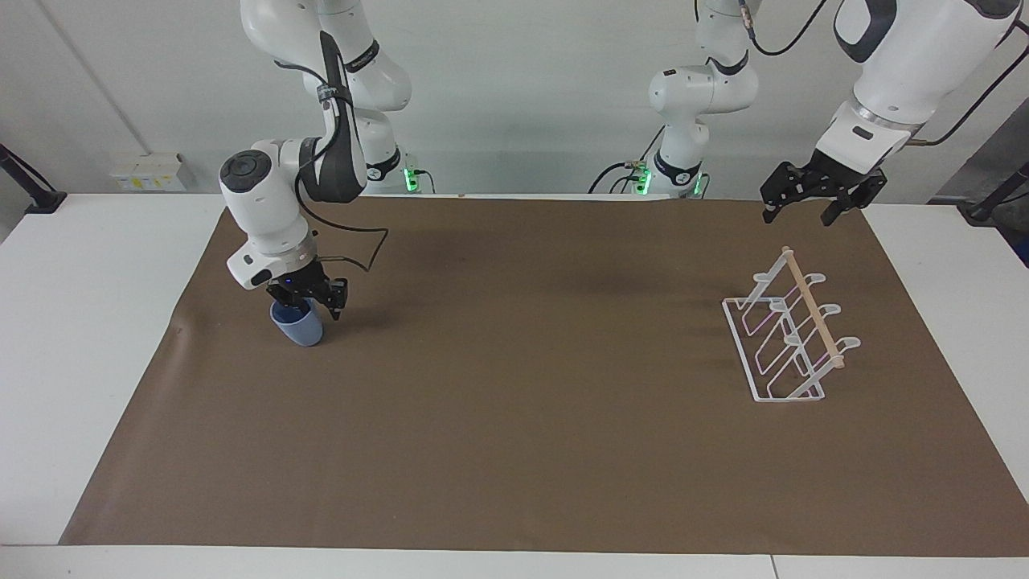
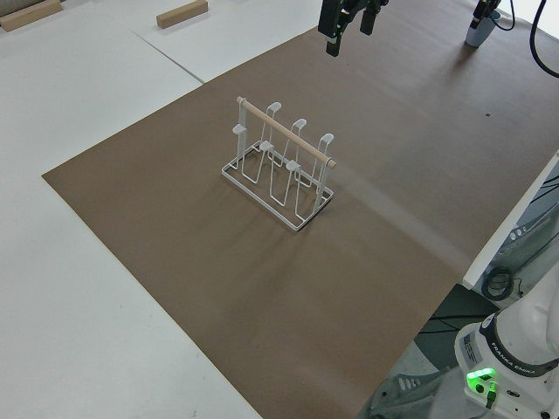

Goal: Hang cup on cup holder
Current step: 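Grasp the blue cup rim with the right gripper and lift it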

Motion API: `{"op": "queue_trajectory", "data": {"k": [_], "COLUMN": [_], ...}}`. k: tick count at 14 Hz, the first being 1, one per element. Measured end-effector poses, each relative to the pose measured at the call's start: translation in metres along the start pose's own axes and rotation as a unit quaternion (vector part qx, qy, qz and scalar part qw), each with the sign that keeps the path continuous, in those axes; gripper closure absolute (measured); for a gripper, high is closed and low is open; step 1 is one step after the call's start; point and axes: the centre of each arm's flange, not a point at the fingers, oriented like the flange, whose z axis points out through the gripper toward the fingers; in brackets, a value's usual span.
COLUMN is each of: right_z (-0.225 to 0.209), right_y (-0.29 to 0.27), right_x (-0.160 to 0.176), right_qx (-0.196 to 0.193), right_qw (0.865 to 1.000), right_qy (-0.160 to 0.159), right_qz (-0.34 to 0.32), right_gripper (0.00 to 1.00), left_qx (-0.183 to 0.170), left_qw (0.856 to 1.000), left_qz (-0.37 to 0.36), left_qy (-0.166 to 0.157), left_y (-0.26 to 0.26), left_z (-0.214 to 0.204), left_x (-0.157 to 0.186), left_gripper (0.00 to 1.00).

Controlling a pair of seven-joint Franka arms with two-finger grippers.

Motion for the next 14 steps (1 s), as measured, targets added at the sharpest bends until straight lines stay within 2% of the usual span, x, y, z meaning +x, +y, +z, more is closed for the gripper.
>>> {"op": "queue_trajectory", "data": {"k": [3,4,14], "right_z": [-0.0008,-0.0058,-0.0058], "right_y": [0.0004,0.0026,0.0010], "right_x": [0.0001,0.0005,-0.0005], "right_qx": [-0.001,-0.001,-0.001], "right_qw": [1.000,1.000,1.000], "right_qy": [0.001,0.006,0.005], "right_qz": [0.000,0.002,0.001], "right_gripper": [0.89,0.93,0.95], "left_qx": [-0.007,-0.007,-0.010], "left_qw": [1.000,1.000,1.000], "left_qz": [0.000,-0.001,-0.002], "left_qy": [0.000,-0.002,-0.004], "left_y": [0.0016,0.0013,0.0025], "left_z": [0.0072,0.0093,0.0105], "left_x": [-0.0008,-0.0019,-0.0061], "left_gripper": [0.00,0.00,0.00]}}
